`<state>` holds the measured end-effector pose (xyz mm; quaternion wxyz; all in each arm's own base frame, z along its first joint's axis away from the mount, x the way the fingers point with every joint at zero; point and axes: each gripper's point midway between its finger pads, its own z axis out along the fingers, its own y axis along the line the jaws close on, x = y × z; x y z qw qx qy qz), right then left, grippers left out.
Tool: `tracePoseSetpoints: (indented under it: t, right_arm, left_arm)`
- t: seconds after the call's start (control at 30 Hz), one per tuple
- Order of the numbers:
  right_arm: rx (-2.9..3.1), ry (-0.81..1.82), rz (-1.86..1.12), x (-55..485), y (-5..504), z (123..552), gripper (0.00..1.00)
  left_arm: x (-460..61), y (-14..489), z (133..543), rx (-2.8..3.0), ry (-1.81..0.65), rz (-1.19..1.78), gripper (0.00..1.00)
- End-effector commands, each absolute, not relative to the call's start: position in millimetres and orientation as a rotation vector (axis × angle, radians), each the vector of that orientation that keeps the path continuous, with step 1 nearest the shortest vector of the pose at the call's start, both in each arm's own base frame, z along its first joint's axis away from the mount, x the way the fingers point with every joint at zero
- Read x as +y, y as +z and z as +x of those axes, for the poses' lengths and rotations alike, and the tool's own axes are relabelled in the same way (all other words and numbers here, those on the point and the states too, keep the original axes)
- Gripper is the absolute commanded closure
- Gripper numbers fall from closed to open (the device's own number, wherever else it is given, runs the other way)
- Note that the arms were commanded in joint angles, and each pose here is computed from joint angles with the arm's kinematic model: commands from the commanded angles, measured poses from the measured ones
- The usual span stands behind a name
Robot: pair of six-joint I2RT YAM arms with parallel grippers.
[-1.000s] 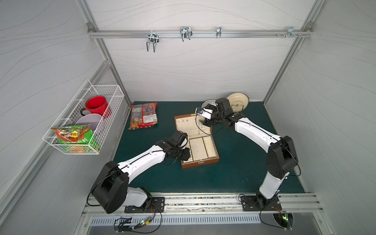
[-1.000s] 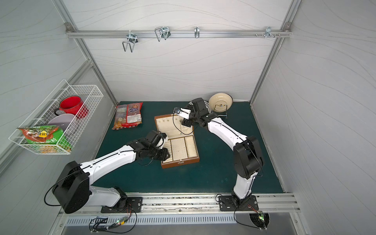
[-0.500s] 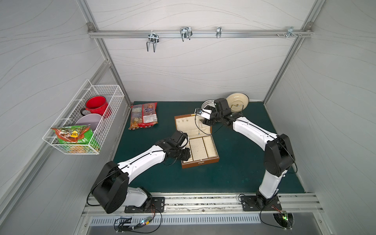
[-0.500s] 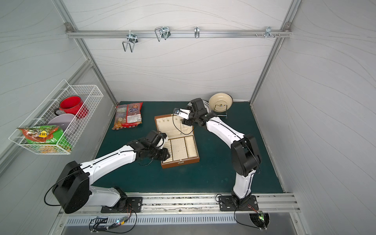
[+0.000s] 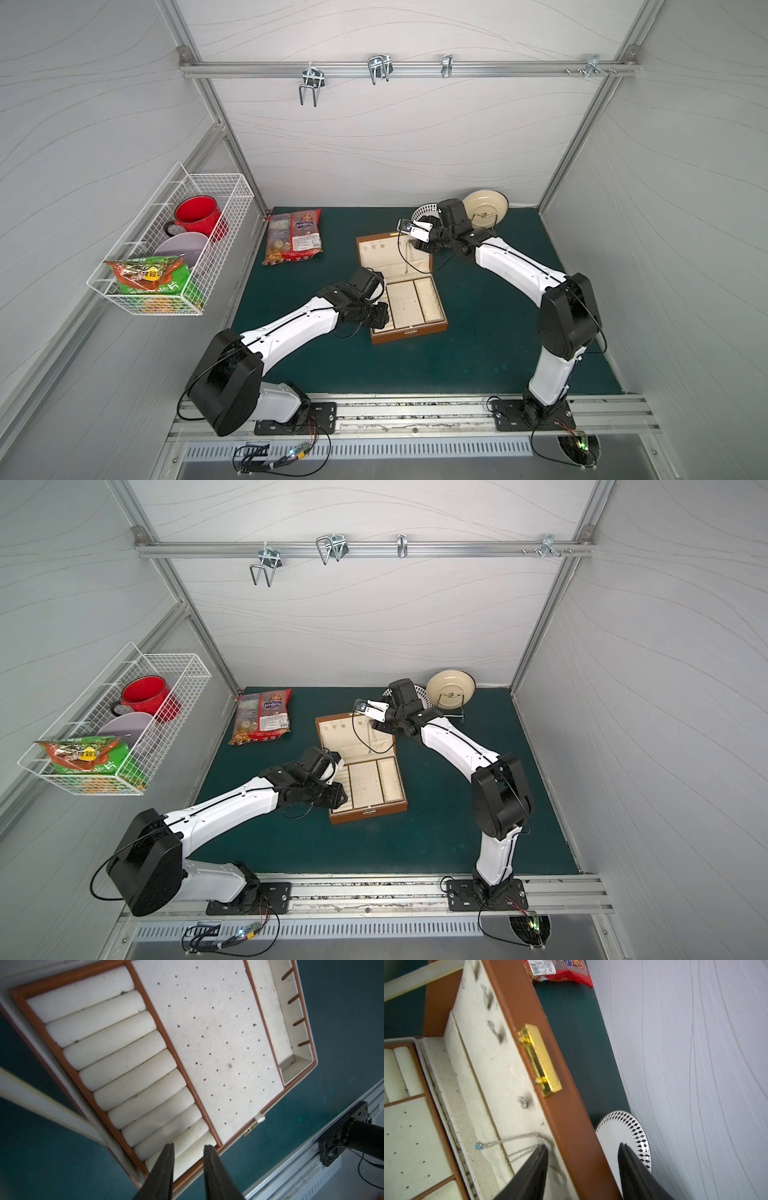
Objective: Put jewelry chain into jewelry box
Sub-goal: Close the fastener on the jewelry box.
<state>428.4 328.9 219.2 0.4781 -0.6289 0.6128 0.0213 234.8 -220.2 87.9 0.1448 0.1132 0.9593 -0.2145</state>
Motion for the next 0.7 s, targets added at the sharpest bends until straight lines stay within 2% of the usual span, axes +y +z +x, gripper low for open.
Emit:
tracePoseSetpoints:
  t: [0.0, 0.13, 0.43, 0.53, 0.67]
  right_arm:
    - [1.536, 0.063, -1.539, 332, 209, 430, 0.43]
    - [1.541, 0.065, -1.536, 334, 209, 430, 0.46]
    - [1.567, 0.066, -1.507, 335, 211, 429, 0.46]
    - [1.576, 0.074, -1.448, 329, 222, 427, 0.41]
    - [1.571, 0.103, -1.357, 321, 248, 416, 0.25]
  left_arm:
    - [-222, 92, 236, 2.74, -0.619, 0.337, 0.71]
    - [-222, 92, 236, 2.738, -0.619, 0.339, 0.71]
    - [-220, 93, 236, 2.733, -0.607, 0.336, 0.71]
    - [-218, 95, 237, 2.725, -0.595, 0.334, 0.71]
    - [-218, 107, 240, 2.696, -0.592, 0.339, 0.71]
